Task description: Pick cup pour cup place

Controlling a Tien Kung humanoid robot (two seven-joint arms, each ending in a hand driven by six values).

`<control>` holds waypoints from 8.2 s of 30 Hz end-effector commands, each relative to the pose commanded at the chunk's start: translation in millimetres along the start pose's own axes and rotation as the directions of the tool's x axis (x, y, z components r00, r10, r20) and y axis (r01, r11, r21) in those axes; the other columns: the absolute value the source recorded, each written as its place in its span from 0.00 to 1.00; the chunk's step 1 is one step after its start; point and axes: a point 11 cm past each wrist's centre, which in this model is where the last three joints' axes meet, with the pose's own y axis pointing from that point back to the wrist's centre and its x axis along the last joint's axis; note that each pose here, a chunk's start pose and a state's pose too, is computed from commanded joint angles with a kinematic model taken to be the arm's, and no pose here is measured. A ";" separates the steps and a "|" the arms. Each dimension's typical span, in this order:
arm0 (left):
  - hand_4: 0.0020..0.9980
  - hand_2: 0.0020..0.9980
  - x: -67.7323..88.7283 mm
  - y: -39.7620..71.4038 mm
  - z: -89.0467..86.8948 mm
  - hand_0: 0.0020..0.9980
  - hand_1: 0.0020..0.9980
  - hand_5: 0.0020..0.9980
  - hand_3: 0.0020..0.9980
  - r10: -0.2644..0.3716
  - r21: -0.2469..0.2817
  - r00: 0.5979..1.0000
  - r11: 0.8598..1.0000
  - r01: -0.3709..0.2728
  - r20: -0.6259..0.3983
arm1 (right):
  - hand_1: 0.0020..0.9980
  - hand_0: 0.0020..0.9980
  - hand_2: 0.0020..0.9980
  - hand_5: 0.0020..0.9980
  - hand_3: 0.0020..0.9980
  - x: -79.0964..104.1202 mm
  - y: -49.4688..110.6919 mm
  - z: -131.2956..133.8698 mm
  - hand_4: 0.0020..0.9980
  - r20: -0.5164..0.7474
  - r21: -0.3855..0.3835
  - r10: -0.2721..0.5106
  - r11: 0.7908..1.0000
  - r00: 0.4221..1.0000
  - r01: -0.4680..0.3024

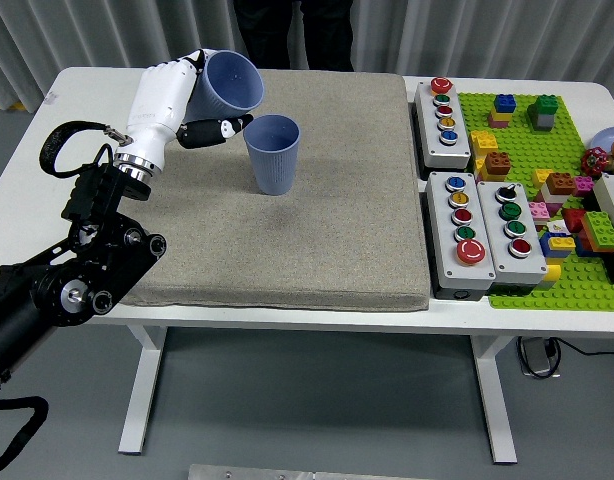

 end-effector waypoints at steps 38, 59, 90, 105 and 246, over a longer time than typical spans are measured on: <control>0.75 0.51 11.5 -22.4 9.0 0.47 0.46 0.21 0.51 -0.052 -0.099 0.922 0.990 0.097 0.384 | 0.61 0.67 0.56 0.19 0.56 2.6 -0.9 1.3 0.00 0.000 -0.004 0.003 1.000 1.000 -0.003; 0.73 0.51 15.9 -29.1 14.7 0.47 0.46 0.21 0.50 -0.035 -0.132 0.859 0.984 0.119 0.511 | 0.61 0.67 0.56 0.19 0.56 0.0 0.4 -1.8 0.00 0.008 0.002 -0.002 1.000 1.000 0.002; 0.73 0.51 22.8 -35.3 22.5 0.48 0.46 0.22 0.50 -0.031 -0.173 0.785 0.969 0.174 0.618 | 0.61 0.67 0.56 0.18 0.56 -2.1 1.7 -4.6 0.00 0.018 0.005 -0.005 1.000 1.000 0.005; 0.73 0.51 16.6 -32.0 19.9 0.48 0.46 0.23 0.50 -0.047 -0.169 0.738 0.962 0.216 0.673 | 0.61 0.67 0.56 0.18 0.56 2.4 -0.4 0.0 0.00 0.012 -0.003 0.005 1.000 1.000 -0.005; 0.74 0.51 15.1 -34.1 38.8 0.52 0.47 0.23 0.50 -0.031 -0.193 0.652 0.943 0.270 0.758 | 0.61 0.67 0.56 0.18 0.56 0.7 0.5 -1.8 0.00 0.025 0.001 0.005 1.000 1.000 -0.005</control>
